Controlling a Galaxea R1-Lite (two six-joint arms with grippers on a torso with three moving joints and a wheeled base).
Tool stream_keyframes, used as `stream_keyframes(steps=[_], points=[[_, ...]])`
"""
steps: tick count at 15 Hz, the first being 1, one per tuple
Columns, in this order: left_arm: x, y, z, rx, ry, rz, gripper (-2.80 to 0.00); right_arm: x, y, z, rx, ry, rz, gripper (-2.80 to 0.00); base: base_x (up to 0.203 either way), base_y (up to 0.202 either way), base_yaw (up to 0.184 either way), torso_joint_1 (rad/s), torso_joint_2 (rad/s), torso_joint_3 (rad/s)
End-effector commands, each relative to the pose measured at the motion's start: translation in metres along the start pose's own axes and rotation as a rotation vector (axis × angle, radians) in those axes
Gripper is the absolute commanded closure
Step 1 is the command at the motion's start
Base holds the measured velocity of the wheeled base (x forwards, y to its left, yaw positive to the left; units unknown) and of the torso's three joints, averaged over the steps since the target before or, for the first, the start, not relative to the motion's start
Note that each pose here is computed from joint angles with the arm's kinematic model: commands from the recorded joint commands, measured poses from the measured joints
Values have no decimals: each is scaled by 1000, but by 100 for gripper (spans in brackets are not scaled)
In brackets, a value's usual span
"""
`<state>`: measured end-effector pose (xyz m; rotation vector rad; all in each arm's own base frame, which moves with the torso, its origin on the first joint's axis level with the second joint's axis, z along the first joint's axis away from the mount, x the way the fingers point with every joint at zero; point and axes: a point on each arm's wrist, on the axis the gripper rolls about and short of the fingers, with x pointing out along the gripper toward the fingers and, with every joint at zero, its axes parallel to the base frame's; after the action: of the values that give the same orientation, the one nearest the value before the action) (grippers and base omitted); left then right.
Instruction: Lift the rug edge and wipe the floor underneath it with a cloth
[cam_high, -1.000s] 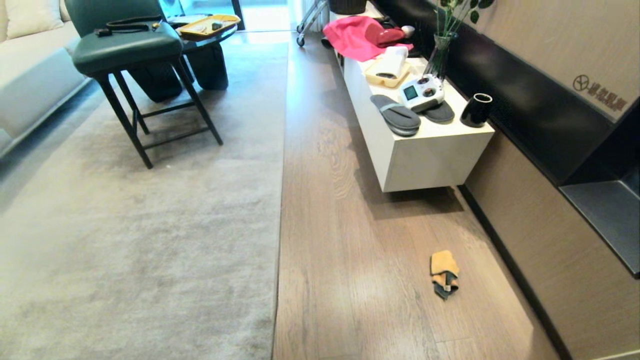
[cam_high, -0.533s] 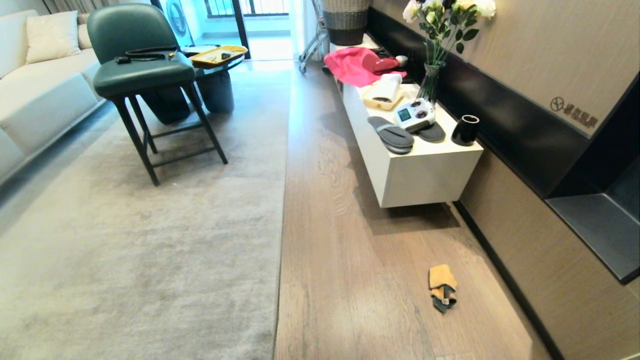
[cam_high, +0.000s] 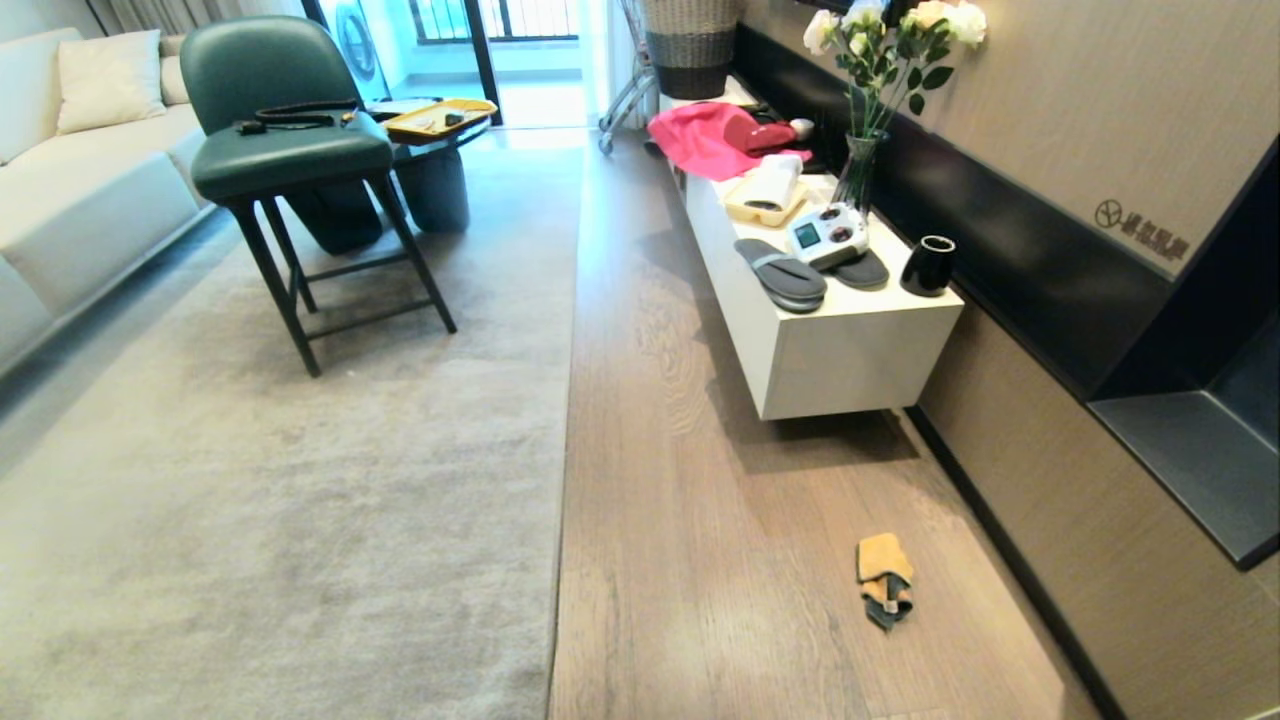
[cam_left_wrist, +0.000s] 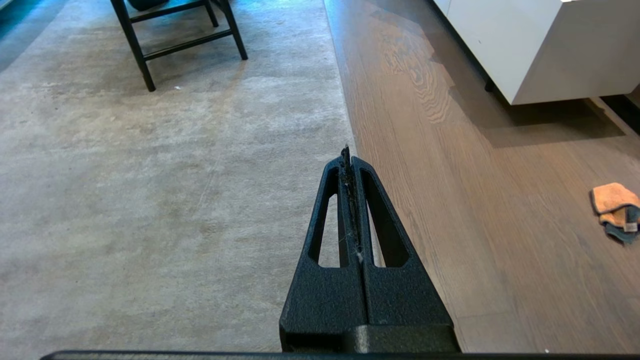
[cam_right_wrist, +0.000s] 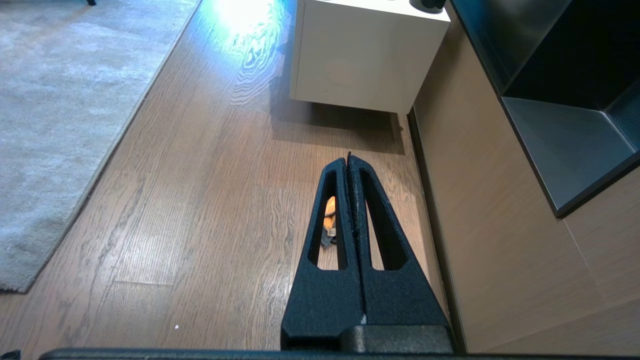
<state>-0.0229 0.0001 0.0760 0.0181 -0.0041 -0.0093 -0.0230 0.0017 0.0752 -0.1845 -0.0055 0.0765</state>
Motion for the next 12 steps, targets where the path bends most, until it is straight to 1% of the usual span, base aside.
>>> stream_keyframes(steps=[1, 5, 7, 12], points=[[0, 0, 0, 0, 1, 0, 0, 0, 0, 0, -2, 1, 1, 0, 0, 0, 0, 0, 0, 0], [0, 0, 0, 0, 1, 0, 0, 0, 0, 0, 1, 1, 2, 0, 0, 0, 0, 0, 0, 0], [0, 0, 0, 0, 1, 0, 0, 0, 0, 0, 19, 3, 2, 0, 0, 0, 0, 0, 0, 0], [0, 0, 0, 0, 1, 0, 0, 0, 0, 0, 21, 3, 1, 0, 0, 0, 0, 0, 0, 0]])
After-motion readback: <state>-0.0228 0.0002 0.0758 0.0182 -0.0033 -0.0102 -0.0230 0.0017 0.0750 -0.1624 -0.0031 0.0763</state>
